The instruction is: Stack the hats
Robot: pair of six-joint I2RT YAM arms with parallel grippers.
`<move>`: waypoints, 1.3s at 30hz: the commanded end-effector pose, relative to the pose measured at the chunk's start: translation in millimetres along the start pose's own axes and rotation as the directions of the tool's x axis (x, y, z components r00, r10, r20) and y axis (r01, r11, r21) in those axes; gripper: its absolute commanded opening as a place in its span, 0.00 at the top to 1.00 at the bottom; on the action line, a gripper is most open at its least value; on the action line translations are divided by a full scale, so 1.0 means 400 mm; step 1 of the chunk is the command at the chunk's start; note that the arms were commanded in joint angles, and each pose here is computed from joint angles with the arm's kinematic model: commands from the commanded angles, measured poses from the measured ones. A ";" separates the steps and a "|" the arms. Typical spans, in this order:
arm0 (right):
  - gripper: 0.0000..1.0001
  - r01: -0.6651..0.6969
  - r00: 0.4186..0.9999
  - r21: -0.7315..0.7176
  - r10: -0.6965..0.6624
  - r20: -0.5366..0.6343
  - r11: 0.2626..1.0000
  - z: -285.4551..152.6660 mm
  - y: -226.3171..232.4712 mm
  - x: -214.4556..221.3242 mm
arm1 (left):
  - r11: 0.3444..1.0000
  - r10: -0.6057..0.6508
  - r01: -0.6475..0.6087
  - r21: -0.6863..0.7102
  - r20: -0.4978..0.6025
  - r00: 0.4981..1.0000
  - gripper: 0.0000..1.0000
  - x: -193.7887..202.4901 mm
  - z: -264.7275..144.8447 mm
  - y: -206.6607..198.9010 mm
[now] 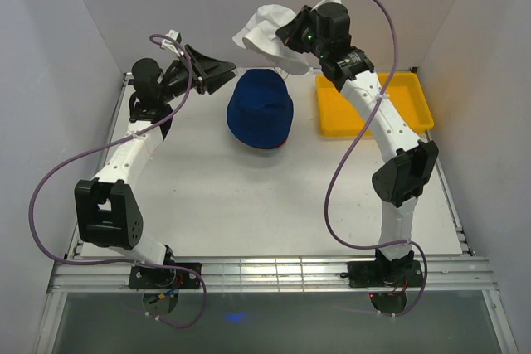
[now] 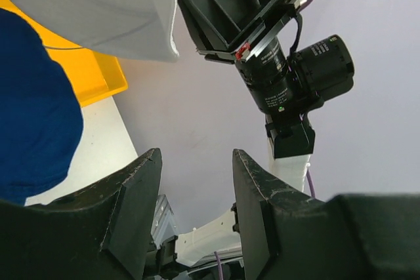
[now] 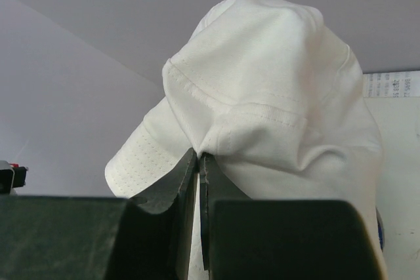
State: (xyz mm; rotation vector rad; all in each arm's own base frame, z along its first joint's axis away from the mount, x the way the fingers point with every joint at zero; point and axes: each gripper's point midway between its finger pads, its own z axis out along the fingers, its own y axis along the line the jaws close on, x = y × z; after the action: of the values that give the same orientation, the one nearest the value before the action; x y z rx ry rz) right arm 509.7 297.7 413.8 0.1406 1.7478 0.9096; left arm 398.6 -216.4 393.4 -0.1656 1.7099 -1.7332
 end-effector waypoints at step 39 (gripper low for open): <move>0.92 0.202 0.973 -0.148 -0.216 -0.083 0.968 -0.092 0.106 0.240 | 0.983 -0.103 0.119 -0.140 0.114 0.988 0.38 0.029 -0.112 0.190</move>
State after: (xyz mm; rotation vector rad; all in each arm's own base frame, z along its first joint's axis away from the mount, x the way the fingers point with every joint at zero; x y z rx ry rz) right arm 437.6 359.0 327.5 -0.1518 1.8731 0.8513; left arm 397.5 -181.0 298.0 -0.4615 1.8300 -1.6598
